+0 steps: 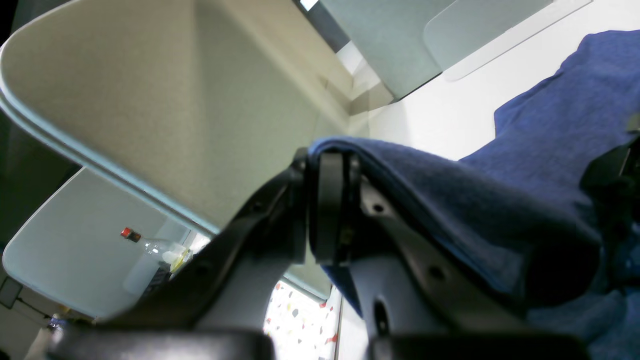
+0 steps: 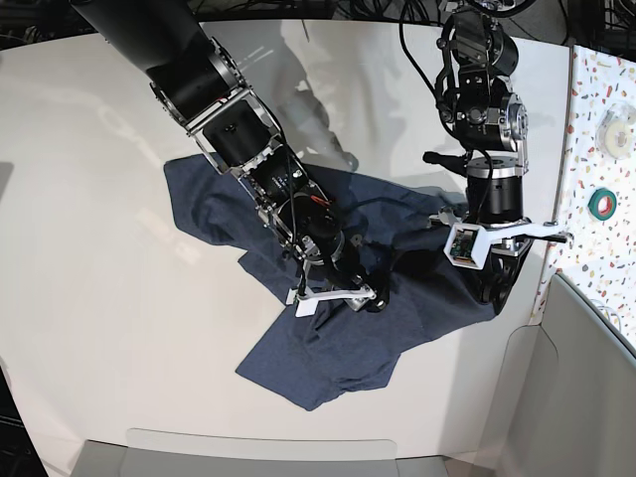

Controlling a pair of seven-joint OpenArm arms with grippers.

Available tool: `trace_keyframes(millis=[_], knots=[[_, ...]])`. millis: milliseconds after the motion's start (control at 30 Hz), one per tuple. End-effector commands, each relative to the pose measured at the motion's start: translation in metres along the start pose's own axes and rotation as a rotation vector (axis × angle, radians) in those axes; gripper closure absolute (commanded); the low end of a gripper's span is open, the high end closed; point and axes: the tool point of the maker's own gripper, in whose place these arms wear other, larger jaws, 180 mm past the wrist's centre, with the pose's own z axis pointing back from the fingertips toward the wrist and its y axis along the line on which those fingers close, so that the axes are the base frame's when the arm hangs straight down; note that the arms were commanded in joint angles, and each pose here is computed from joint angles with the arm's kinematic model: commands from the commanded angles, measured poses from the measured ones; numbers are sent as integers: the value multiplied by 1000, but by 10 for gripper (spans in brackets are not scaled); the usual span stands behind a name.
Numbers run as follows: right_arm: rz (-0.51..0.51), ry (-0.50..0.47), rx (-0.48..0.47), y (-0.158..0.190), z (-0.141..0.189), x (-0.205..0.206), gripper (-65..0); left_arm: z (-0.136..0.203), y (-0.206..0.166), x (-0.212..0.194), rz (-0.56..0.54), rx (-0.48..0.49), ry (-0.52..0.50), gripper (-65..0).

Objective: Layout the t-shirt on the table in an organized manner, then fold the t-shirt properly
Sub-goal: 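Move the left gripper with the held edge toward the right gripper, then lift the shirt with both grippers, bringing the grippers together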

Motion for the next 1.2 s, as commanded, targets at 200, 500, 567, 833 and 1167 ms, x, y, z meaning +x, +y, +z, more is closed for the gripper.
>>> trace_keyframes(millis=[200, 500, 567, 833, 1167], knots=[[3, -32, 51, 31, -4, 19, -353, -17, 31, 44, 4, 111, -132, 0], [38, -85, 103, 68, -7, 54, -354, -27, 33, 82, -56, 145, -221, 0], [30, -103, 105, 73, -8, 66, -354, -25, 27, 86, -69, 133, -230, 0], [-4, -144, 125, 88, -6, 93, -355, -18, 3, 110, -79, 108, -267, 0], [-27, -59, 93, 65, -8, 66, -355, -21, 7, 133, -82, 129, -322, 0]])
